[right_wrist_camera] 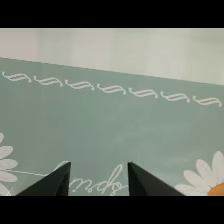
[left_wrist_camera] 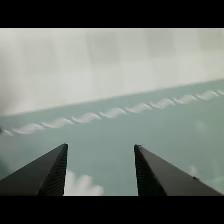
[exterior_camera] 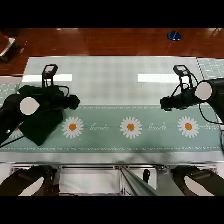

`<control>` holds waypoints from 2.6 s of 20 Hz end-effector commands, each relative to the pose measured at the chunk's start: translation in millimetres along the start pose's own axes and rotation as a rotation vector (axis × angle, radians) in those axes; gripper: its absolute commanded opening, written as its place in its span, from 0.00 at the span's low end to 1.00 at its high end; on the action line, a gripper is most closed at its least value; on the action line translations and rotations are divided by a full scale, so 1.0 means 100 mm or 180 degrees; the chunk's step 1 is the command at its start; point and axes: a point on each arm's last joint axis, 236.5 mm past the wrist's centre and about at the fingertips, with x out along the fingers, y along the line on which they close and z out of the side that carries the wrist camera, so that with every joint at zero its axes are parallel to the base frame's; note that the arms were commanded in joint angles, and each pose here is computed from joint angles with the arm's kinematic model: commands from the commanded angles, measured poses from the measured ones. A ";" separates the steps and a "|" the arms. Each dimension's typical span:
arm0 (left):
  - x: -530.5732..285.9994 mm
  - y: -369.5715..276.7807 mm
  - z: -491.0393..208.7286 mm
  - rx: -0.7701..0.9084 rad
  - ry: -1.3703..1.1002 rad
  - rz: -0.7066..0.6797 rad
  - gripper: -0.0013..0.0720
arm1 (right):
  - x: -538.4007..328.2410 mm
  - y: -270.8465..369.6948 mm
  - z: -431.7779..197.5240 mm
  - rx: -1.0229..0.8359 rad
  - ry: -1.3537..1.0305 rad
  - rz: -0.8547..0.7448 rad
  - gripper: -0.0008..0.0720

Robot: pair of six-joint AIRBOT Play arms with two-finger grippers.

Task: Fold the shirts.

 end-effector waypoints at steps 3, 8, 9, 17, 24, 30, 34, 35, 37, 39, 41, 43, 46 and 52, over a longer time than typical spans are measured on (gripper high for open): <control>-0.41 1.40 0.32 -0.0082 -0.0228 0.1245 0.71 | 0.01 -0.04 -0.19 -0.0029 0.0239 -0.0051 0.58; -0.29 2.24 -0.37 -0.0932 0.0499 0.1575 0.71 | 0.15 0.11 -0.24 0.0168 0.0222 0.0148 0.57; -0.22 2.26 -0.49 -0.0973 0.0663 0.1571 0.71 | 0.17 0.11 -0.24 0.0192 0.0210 0.0152 0.57; 0.32 1.90 -1.05 -0.1208 0.1506 0.1162 0.35 | 0.17 0.12 -0.21 0.0251 0.0161 0.0175 0.57; -0.22 1.07 0.38 -0.0830 0.0455 0.0066 0.04 | -0.41 0.13 0.34 0.0048 -0.0497 0.0172 0.57; -2.09 0.04 2.01 -0.0449 -0.1940 -0.0624 0.04 | -1.54 0.21 0.59 0.0056 -0.1456 0.0334 0.57; -2.96 -0.77 2.17 0.0017 -0.2423 -0.1117 0.04 | -1.96 0.20 0.41 0.0077 -0.1737 0.0382 0.57; -3.15 -0.97 2.19 0.0131 -0.2527 -0.1249 0.04 | -2.05 0.20 0.36 0.0076 -0.1802 0.0390 0.57; -3.39 -1.27 2.21 0.0262 -0.2697 -0.1484 0.04 | -2.22 0.19 0.28 0.0067 -0.1940 0.0398 0.57; -3.35 -1.58 2.10 0.0373 -0.2581 -0.1738 0.04 | -2.38 0.16 0.21 0.0098 -0.2086 0.0397 0.57; -3.03 -1.91 1.82 0.0477 -0.2222 -0.1991 0.04 | -2.50 0.08 0.17 0.0173 -0.2213 0.0326 0.57; -2.55 -2.17 1.41 0.0552 -0.1729 -0.2159 0.04 | -2.57 -0.03 0.12 0.0224 -0.2293 0.0193 0.57; -1.73 -2.30 0.76 0.0425 -0.1036 -0.2175 0.04 | -2.50 -0.21 0.03 0.0281 -0.2141 -0.0044 0.57; -0.24 -1.98 -0.58 0.0159 0.0290 -0.1693 0.05 | -2.08 -0.15 0.06 0.0476 -0.2015 0.0087 0.57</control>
